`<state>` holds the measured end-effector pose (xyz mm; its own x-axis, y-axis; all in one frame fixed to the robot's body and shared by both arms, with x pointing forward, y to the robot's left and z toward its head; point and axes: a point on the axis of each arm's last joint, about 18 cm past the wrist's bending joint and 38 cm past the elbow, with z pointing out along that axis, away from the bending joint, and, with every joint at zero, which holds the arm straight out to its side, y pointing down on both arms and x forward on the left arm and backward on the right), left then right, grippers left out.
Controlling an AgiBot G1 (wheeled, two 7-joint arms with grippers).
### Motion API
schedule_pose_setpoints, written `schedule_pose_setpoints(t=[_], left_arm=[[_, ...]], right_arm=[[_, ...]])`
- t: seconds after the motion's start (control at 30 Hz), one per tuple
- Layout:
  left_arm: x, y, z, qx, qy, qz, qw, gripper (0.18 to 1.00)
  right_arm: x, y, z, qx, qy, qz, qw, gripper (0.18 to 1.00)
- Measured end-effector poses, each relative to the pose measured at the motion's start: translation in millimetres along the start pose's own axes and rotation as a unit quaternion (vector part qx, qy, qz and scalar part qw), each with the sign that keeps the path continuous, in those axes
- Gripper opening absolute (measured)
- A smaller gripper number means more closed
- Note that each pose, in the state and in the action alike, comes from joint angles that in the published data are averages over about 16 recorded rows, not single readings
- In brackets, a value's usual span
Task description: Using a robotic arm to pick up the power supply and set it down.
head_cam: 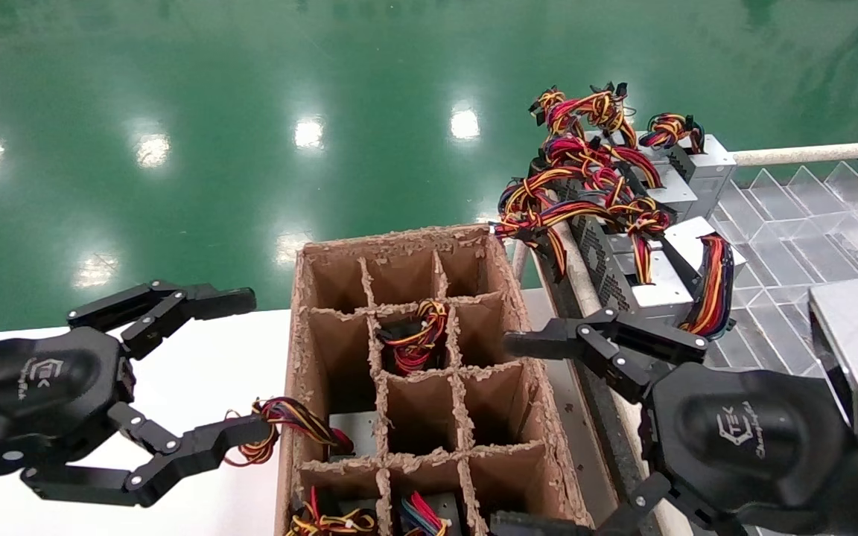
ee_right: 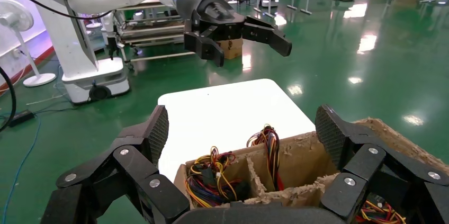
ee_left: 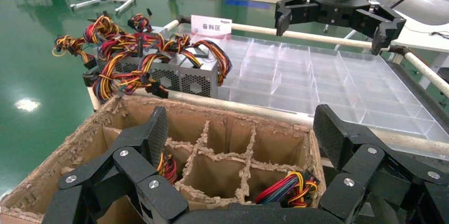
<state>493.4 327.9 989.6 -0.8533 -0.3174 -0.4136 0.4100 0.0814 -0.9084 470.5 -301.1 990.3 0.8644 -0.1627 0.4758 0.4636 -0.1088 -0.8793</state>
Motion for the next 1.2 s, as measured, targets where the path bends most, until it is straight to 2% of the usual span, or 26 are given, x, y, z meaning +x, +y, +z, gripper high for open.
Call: schedule_pose_setpoints(t=[1.2], left_arm=[[0.0, 0.0, 0.0, 0.0, 0.0, 0.0, 1.0, 1.001]], right_arm=[[5.4, 0.9, -0.1, -0.002, 0.008, -0.001, 1.0, 1.0]])
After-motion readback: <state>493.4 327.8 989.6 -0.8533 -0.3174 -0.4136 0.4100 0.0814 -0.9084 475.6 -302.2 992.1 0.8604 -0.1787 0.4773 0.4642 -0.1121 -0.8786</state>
